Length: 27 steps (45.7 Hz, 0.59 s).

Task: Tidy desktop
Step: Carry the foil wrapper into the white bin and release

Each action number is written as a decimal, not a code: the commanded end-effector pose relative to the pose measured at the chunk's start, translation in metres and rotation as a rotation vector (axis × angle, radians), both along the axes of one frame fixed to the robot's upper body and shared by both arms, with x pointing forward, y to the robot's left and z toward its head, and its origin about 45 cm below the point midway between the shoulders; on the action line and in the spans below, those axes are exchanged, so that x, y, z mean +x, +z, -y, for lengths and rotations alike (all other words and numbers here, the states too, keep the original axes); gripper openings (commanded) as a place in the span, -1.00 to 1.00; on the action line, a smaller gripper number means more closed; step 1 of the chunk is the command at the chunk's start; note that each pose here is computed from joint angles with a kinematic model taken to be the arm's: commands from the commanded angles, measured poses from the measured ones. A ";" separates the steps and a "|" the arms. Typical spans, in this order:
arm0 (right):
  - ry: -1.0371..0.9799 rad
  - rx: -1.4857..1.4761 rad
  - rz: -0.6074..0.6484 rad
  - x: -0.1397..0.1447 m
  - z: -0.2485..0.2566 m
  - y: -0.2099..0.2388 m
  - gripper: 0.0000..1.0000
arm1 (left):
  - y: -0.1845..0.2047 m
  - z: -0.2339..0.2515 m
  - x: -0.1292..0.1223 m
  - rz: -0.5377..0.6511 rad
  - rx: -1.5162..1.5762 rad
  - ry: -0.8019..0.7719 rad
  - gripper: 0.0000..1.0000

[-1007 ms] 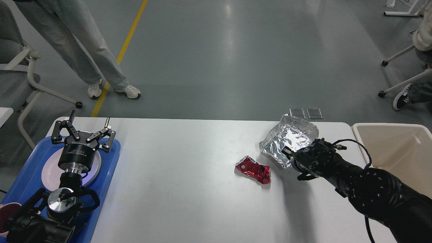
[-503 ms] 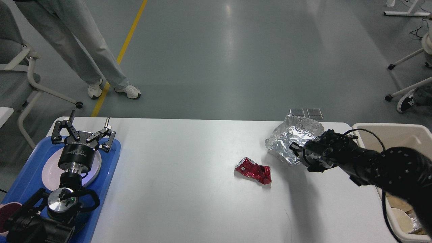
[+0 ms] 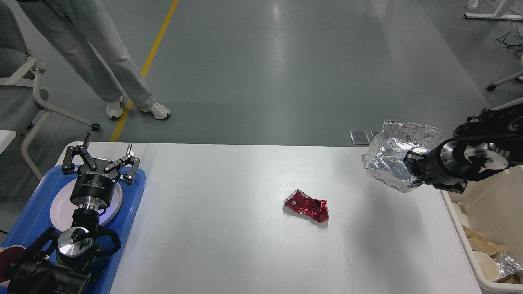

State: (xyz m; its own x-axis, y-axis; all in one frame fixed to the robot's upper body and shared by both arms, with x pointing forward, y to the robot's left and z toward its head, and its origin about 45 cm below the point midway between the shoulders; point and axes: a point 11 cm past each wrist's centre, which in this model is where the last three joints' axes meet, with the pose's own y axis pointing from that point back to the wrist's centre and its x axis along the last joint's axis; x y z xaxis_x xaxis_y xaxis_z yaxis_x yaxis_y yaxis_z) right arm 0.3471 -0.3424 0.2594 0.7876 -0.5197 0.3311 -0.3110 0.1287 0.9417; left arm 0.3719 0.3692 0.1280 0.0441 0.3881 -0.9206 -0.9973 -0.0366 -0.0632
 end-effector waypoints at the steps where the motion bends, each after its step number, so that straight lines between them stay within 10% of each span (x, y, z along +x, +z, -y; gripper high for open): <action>1: 0.059 0.048 -0.072 -0.023 0.003 0.030 -1.00 | 0.000 0.000 0.000 0.001 -0.001 0.000 0.92; 27: -0.223 -0.012 0.071 -0.070 0.142 0.026 -1.00 | 0.000 0.000 0.000 0.000 0.000 0.000 0.92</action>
State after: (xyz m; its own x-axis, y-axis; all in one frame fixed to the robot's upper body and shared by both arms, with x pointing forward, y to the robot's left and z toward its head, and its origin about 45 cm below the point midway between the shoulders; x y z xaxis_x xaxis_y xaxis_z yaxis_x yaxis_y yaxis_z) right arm 0.2888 -0.4308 0.2993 0.7266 -0.6101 0.3159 -0.3084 0.1212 0.9435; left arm 0.3719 0.3692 0.1279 0.0435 0.3878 -0.9207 -0.9973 -0.0376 -0.0630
